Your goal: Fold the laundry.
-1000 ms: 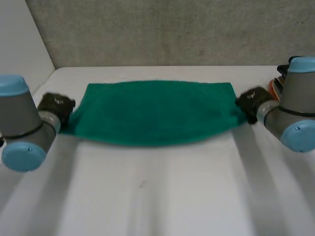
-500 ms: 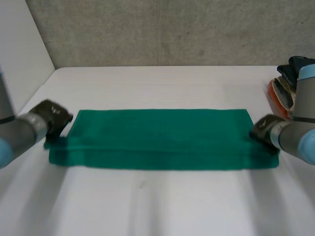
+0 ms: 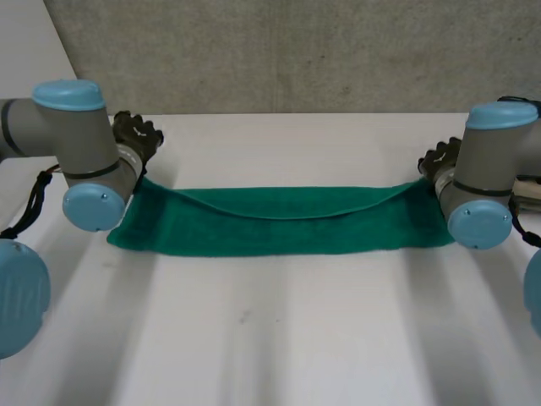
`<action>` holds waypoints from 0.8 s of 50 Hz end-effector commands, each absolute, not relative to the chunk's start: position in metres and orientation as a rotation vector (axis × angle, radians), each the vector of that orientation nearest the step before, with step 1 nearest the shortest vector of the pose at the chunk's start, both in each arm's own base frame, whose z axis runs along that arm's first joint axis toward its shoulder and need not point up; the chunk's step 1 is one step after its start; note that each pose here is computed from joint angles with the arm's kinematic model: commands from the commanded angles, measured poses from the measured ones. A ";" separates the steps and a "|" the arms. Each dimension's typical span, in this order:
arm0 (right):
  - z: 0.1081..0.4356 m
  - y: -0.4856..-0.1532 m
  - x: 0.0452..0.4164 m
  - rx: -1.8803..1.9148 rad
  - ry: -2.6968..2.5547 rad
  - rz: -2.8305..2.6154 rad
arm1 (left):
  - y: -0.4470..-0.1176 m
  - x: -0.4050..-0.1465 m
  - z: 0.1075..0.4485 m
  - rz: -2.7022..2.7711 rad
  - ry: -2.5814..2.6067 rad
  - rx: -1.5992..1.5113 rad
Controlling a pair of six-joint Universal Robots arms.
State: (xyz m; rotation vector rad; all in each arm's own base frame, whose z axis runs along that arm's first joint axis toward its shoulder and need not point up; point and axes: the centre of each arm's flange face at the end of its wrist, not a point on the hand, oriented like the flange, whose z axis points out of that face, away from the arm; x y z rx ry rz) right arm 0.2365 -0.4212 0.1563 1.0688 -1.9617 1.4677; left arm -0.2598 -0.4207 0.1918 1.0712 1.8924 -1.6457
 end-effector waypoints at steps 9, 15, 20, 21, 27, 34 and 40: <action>0.190 -0.391 0.235 1.049 -2.080 1.602 | -0.400 -0.254 0.204 -1.798 1.896 1.062; 0.178 -0.391 0.240 1.085 -2.132 1.612 | -0.413 -0.253 0.186 -1.814 1.884 1.060; 0.162 -0.399 0.259 1.104 -2.178 1.726 | -0.426 -0.264 0.161 -1.869 1.865 1.142; 0.156 -0.405 0.265 1.117 -2.164 1.767 | -0.429 -0.267 0.157 -1.885 1.856 1.153; 0.137 -0.438 0.278 1.075 -2.038 1.901 | -0.457 -0.276 0.144 -1.999 1.769 1.171; 0.121 -0.480 0.278 0.958 -1.812 2.011 | -0.483 -0.287 0.151 -2.078 1.584 1.093; 0.124 -0.495 0.269 0.877 -1.724 2.026 | -0.492 -0.277 0.170 -2.115 1.602 0.929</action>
